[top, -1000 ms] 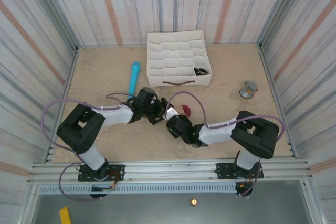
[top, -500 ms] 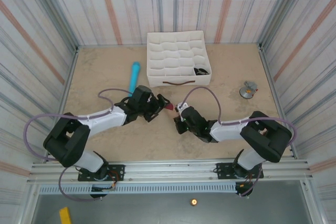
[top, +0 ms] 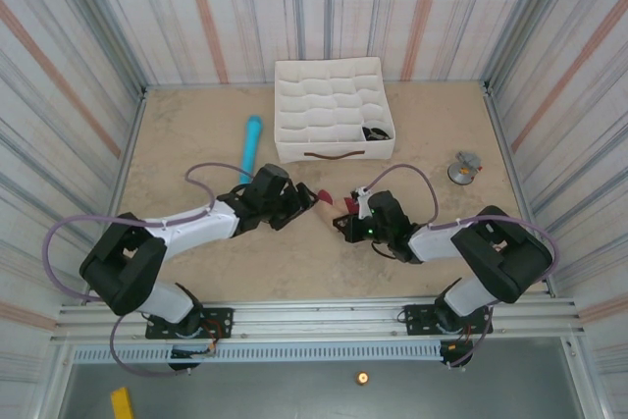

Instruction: Roll the socks

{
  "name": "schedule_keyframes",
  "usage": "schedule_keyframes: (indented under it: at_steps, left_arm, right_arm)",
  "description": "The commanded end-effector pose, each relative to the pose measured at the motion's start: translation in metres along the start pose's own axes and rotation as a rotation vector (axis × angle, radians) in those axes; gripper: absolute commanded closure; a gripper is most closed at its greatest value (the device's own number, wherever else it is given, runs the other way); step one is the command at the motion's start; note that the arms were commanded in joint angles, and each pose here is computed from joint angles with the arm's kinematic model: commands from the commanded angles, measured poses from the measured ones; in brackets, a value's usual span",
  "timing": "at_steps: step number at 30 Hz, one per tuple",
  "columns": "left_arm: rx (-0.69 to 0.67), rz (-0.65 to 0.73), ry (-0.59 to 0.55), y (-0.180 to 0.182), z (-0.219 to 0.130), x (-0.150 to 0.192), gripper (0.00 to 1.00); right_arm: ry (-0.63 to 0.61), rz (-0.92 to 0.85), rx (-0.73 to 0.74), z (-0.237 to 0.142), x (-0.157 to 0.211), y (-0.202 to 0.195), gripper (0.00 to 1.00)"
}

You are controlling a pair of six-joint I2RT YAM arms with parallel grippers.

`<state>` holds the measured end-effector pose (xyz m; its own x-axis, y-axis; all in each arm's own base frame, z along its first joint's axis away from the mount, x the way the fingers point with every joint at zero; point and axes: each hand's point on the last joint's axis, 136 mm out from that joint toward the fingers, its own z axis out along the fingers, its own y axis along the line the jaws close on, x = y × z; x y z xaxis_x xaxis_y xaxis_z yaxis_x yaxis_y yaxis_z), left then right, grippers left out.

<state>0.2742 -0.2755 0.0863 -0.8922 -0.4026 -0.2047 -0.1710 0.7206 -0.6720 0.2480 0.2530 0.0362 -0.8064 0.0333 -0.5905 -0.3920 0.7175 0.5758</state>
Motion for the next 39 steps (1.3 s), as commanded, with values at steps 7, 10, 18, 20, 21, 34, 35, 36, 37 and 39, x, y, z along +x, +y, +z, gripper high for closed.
schedule_keyframes:
  at_steps: [7,10,18,20,21,34,35,36,37,39]
  left_arm:
    - [-0.029,0.06,0.009,-0.012,0.009,0.002,0.18]
    - [-0.029,0.062,0.021,-0.013,0.013,0.004,0.19]
    - [-0.042,0.054,0.043,-0.011,0.023,0.014,0.21]
    - [-0.045,0.052,0.051,-0.011,0.026,0.016,0.22]
    - [-0.047,0.053,0.056,-0.011,0.029,0.018,0.23]
    - [-0.02,0.07,0.113,-0.027,0.062,0.039,0.3]
    - [-0.018,0.069,0.114,-0.028,0.064,0.039,0.31]
    - [-0.02,0.068,0.115,-0.027,0.066,0.039,0.32]
    - [-0.023,0.067,0.112,-0.028,0.068,0.038,0.33]
    - [-0.028,0.068,0.11,-0.028,0.072,0.037,0.34]
  right_arm:
    - [0.254,0.395,0.113,-0.016,0.067,-0.057,1.0]
    - [0.27,0.453,0.139,-0.018,0.069,-0.06,1.0]
    - [0.283,0.622,0.265,-0.028,0.084,-0.075,1.0]
    - [0.282,0.661,0.301,-0.032,0.088,-0.08,1.0]
    - [0.281,0.68,0.314,-0.033,0.089,-0.082,1.0]
    - [0.294,0.868,0.516,-0.051,0.117,-0.111,1.0]
    - [0.292,0.875,0.532,-0.053,0.118,-0.113,1.0]
    - [0.288,0.878,0.538,-0.054,0.118,-0.114,1.0]
    - [0.285,0.883,0.542,-0.055,0.118,-0.114,1.0]
    - [0.273,0.887,0.551,-0.058,0.117,-0.114,1.0]
